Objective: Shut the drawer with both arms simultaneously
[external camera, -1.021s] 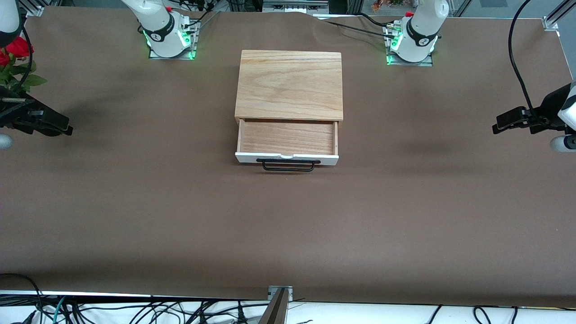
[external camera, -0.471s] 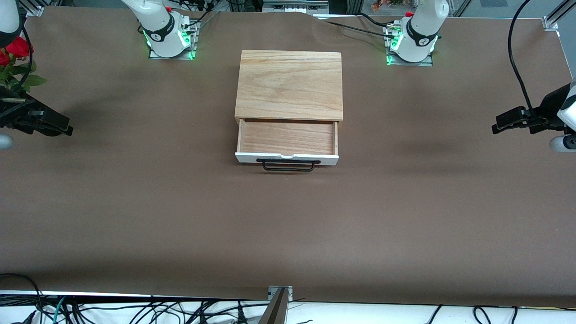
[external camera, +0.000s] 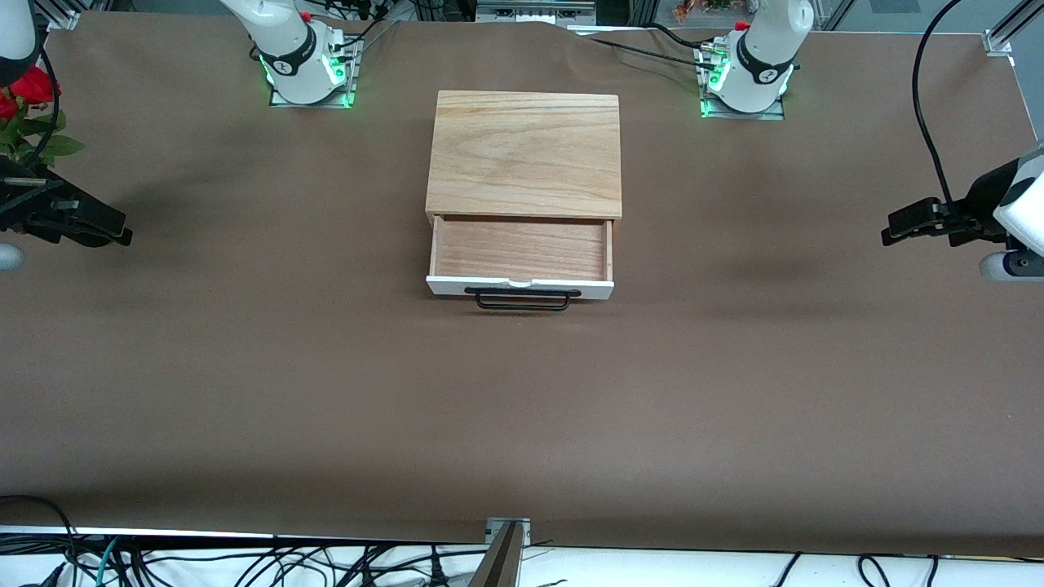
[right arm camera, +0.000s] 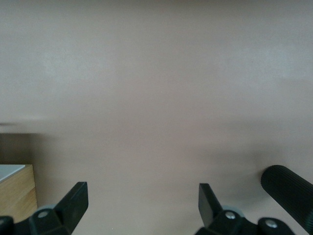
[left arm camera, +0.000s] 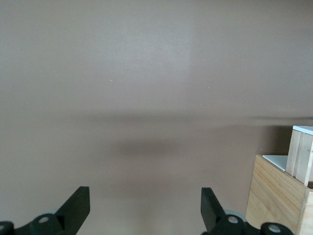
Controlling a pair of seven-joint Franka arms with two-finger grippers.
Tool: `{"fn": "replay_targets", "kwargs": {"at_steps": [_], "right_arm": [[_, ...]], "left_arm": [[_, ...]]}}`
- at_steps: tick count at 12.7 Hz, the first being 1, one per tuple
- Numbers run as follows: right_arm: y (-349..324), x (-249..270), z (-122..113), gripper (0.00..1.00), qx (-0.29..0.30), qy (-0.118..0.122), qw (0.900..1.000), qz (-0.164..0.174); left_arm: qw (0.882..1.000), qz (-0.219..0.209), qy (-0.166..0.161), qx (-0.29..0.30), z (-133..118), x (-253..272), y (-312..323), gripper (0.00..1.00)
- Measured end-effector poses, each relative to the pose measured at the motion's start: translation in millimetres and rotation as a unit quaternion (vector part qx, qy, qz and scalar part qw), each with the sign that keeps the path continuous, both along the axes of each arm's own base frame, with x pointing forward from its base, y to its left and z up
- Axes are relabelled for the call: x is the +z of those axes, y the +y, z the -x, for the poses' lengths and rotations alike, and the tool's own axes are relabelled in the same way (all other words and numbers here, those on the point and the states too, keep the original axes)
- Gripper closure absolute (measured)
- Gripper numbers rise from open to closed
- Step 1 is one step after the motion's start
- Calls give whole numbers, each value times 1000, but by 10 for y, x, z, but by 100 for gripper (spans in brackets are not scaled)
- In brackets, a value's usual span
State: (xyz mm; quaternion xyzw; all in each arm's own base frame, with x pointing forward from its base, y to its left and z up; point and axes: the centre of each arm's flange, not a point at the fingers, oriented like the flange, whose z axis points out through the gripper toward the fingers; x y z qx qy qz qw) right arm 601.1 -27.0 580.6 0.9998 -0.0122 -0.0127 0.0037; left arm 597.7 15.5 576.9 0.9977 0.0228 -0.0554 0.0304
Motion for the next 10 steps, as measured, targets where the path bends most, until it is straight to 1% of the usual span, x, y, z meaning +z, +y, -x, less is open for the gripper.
{"fn": "replay_targets", "kwargs": {"at_steps": [10], "right_arm": [[0, 0, 0, 0, 0, 0, 1000, 0]], "left_arm": [[1000, 0, 0, 6, 2, 2, 69, 0]]}}
